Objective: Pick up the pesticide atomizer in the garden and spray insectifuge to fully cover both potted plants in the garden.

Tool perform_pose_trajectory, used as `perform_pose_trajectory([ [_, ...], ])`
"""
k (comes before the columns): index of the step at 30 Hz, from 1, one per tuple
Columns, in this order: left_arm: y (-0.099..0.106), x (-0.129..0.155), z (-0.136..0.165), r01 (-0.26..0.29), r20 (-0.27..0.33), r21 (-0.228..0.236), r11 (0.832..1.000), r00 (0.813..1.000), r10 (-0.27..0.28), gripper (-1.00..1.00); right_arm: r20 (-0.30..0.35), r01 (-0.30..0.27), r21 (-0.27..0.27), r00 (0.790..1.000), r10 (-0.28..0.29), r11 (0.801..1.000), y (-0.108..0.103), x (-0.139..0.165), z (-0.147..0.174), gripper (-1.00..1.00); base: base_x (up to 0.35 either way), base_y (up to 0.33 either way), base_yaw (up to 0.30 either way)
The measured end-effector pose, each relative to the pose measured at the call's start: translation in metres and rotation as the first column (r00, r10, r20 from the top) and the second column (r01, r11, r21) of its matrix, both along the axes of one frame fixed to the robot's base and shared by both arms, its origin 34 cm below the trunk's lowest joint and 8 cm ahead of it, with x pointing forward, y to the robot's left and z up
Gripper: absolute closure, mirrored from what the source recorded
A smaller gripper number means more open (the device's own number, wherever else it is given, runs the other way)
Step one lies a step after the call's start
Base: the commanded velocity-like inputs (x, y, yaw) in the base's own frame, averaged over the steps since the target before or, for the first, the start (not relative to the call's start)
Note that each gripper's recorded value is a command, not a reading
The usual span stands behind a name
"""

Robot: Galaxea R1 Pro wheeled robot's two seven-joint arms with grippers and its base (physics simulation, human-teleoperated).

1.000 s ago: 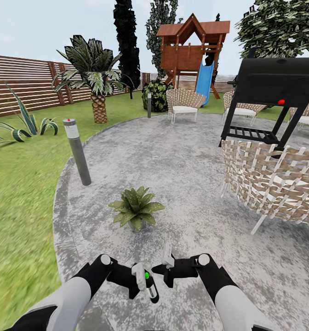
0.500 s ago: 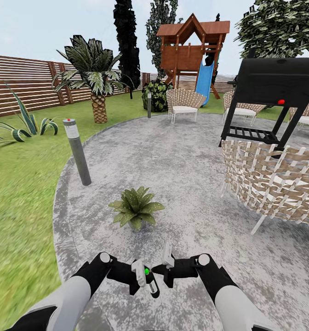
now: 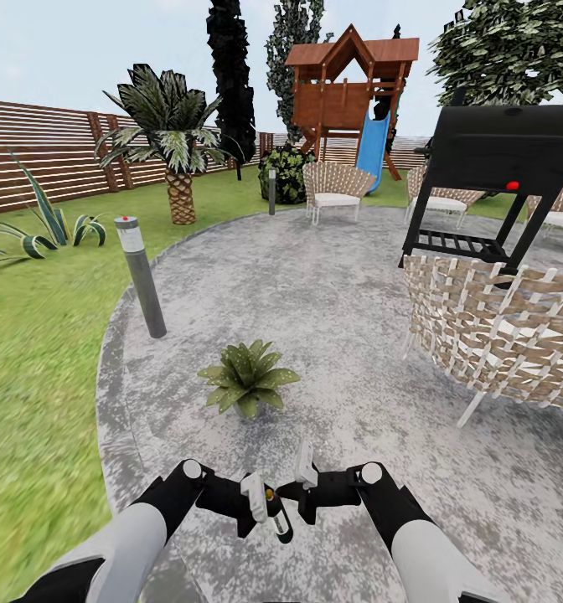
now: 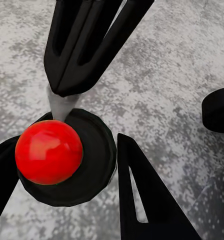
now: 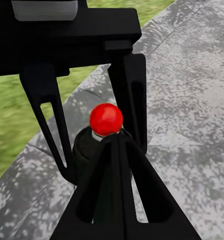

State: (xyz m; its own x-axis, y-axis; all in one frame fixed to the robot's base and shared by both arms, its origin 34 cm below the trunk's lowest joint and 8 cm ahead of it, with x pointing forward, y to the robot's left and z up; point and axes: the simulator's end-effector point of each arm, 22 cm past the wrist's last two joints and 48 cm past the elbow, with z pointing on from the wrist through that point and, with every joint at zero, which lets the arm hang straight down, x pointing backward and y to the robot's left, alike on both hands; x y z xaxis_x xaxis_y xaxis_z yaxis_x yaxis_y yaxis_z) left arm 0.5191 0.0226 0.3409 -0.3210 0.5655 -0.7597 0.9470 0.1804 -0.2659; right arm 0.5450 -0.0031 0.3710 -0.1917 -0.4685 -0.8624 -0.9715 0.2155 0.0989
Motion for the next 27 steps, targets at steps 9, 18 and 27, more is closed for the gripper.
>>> perform_pose_trajectory([
  [9,0.004,0.001,-0.002,-0.003,0.0,0.008,1.0,1.0,0.003,1.0,0.0,0.0,0.0,1.0,0.0,1.0,0.0,0.0,0.0,1.0,0.0,0.0,0.0],
  [18,0.113,0.0,-0.034,-0.054,-0.015,0.165,0.985,0.998,0.057,1.0,-0.003,-0.001,0.0,1.0,0.001,1.0,0.0,-0.001,-0.001,1.0,0.0,0.0,0.0],
  [27,0.257,-0.066,-0.084,-0.158,-0.076,0.356,0.921,0.977,0.197,1.0,0.012,0.036,-0.01,0.999,-0.036,0.999,-0.002,0.006,-0.004,1.0,0.0,0.0,0.0],
])
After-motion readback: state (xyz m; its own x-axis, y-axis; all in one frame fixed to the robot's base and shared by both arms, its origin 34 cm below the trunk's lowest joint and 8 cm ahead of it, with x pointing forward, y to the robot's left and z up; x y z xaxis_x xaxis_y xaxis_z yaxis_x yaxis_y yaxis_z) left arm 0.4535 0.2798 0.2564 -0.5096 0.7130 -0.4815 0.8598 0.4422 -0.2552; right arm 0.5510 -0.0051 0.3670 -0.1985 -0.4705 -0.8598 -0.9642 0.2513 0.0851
